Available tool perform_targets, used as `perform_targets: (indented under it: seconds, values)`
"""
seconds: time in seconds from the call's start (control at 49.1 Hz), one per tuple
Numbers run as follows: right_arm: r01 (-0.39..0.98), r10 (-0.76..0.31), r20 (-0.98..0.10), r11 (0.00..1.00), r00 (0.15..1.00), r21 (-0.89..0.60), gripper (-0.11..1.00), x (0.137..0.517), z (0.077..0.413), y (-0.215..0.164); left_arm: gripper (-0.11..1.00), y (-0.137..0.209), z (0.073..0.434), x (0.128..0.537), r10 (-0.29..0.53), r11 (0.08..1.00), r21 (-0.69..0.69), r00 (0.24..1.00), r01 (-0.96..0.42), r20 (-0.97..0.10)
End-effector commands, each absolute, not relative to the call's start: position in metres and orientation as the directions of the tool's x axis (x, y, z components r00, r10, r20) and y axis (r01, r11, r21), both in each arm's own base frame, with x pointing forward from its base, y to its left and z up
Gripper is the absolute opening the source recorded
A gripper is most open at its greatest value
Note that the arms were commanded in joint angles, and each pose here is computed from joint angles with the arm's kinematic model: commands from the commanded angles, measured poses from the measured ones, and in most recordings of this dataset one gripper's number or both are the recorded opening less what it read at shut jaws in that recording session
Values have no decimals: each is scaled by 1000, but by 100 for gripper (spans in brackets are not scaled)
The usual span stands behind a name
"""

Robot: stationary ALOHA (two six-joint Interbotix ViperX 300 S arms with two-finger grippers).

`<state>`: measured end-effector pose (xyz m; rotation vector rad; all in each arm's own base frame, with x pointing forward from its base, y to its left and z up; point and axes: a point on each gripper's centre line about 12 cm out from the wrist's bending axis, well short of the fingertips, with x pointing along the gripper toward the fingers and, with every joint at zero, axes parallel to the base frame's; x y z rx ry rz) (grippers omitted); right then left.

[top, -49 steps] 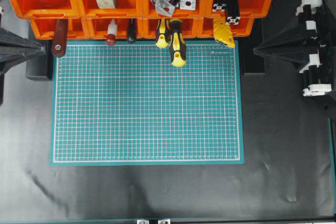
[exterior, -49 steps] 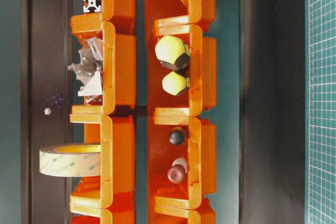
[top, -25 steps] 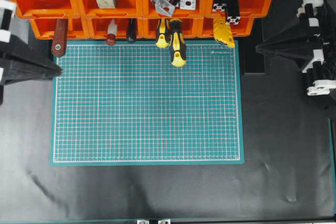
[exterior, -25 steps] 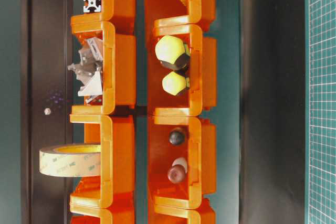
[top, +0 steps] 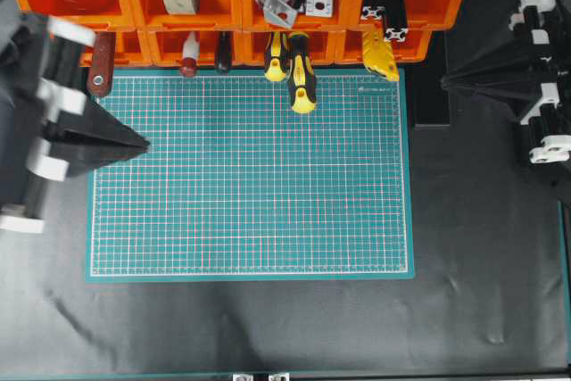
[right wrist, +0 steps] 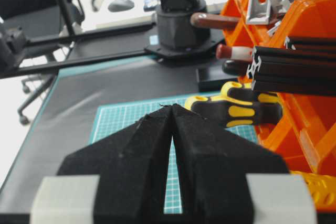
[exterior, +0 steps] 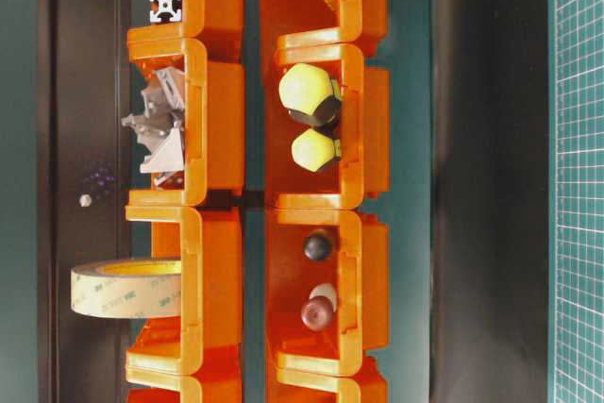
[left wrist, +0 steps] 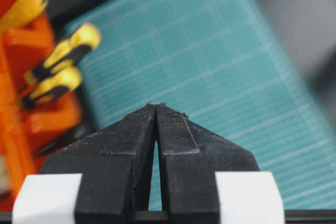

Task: Pick red screwdriver from container rack with left arm.
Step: 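Move the open left gripper toward the red-and-white screwdriver in the rack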

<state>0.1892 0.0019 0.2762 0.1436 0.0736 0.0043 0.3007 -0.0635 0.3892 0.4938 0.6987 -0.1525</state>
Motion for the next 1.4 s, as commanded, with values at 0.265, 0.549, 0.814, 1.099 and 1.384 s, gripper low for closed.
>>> perform_targets:
  seconds: [0.265, 0.549, 0.814, 1.099, 1.384]
  values:
    - [-8, 14, -44, 990, 999, 143, -1, 189, 293, 3, 0, -98, 374, 306, 506, 693, 719, 674, 54, -538]
    - [-17, 32, -102, 989, 994, 146, -1, 188, 286, 6, 0, -117, 293, 332, 635, 618, 782, 536, 79, -557]
    - [-73, 92, -126, 987, 988, 144, -1, 184, 288, 17, 0, -101, 275, 340, 661, 605, 792, 501, 85, -559]
    - [-74, 100, -223, 990, 970, 124, -1, 178, 278, 18, 0, -97, 280, 343, 671, 604, 793, 489, 73, -557]
    - [-74, 92, -320, 995, 943, 66, -1, 174, 266, 17, 0, -78, 299, 354, 696, 625, 781, 463, -11, -550]
